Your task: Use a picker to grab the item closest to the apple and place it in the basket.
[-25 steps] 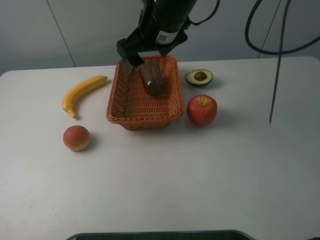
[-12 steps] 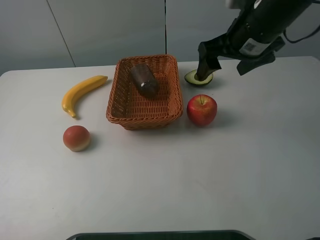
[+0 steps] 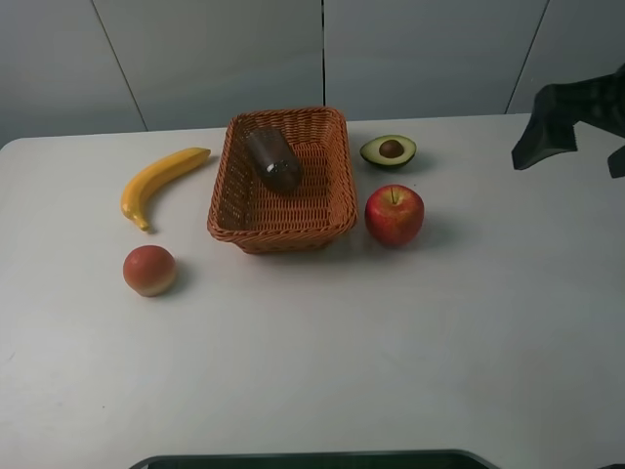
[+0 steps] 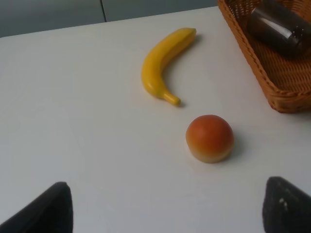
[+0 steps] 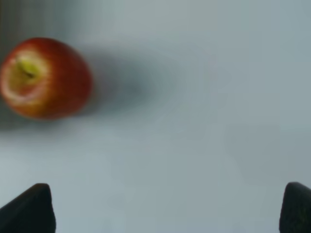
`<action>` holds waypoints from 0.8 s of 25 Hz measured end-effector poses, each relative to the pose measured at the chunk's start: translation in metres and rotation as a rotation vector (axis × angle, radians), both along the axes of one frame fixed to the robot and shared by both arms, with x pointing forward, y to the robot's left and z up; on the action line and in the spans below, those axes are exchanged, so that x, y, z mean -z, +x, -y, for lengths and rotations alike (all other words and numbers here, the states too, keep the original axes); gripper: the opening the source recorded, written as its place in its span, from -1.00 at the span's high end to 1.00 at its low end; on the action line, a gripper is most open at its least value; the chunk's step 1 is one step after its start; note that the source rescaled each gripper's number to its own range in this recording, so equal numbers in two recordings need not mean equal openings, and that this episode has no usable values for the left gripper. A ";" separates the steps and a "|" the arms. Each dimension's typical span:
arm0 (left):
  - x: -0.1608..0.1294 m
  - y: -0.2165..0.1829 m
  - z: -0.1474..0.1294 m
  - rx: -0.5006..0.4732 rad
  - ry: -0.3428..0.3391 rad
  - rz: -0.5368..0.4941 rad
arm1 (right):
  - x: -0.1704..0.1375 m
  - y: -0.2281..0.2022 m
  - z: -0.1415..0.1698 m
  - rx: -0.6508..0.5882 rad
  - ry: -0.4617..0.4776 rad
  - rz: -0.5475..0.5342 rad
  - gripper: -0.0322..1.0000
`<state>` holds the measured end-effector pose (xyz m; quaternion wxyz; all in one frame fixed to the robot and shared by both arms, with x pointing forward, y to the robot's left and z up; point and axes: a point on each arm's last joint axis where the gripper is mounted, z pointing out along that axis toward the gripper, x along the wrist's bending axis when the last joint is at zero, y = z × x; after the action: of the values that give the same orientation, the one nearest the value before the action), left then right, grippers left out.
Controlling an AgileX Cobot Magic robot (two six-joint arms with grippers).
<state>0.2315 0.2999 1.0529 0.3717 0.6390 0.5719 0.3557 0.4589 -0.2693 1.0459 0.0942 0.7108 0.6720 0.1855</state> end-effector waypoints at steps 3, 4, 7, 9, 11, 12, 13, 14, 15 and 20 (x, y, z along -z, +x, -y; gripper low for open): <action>0.000 0.000 0.000 0.000 0.000 0.000 | -0.010 -0.018 0.017 0.056 -0.024 0.023 -1.00; 0.000 0.000 0.000 0.000 0.000 0.000 | -0.014 -0.025 0.020 0.067 -0.032 0.041 -1.00; 0.000 0.000 0.000 0.000 0.000 0.000 | -0.024 -0.047 0.024 0.082 -0.037 0.110 -1.00; 0.000 0.000 0.000 0.000 0.000 0.000 | -0.031 -0.062 0.024 0.083 -0.035 0.161 -1.00; 0.000 0.000 0.000 0.000 0.000 0.000 | -0.039 -0.078 0.024 0.083 -0.032 0.221 -1.00; 0.000 0.000 0.000 0.000 0.000 0.000 | -0.043 -0.087 0.024 0.078 -0.034 0.251 -1.00; 0.000 0.000 0.000 0.000 0.000 0.000 | -0.045 -0.094 0.025 0.074 -0.035 0.276 -1.00; 0.000 0.000 0.000 0.000 0.000 0.000 | -0.049 -0.102 0.025 0.068 -0.038 0.306 -1.00; 0.000 0.000 0.000 0.000 0.000 0.000 | -0.052 -0.110 0.025 0.064 -0.040 0.331 -1.00; 0.000 0.000 0.000 0.000 0.000 0.000 | -0.060 -0.140 0.026 0.043 -0.068 0.399 -1.00</action>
<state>0.2315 0.2999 1.0529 0.3717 0.6390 0.5719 0.3557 0.3188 -0.2953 1.1057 0.2536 0.6706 0.6304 0.2976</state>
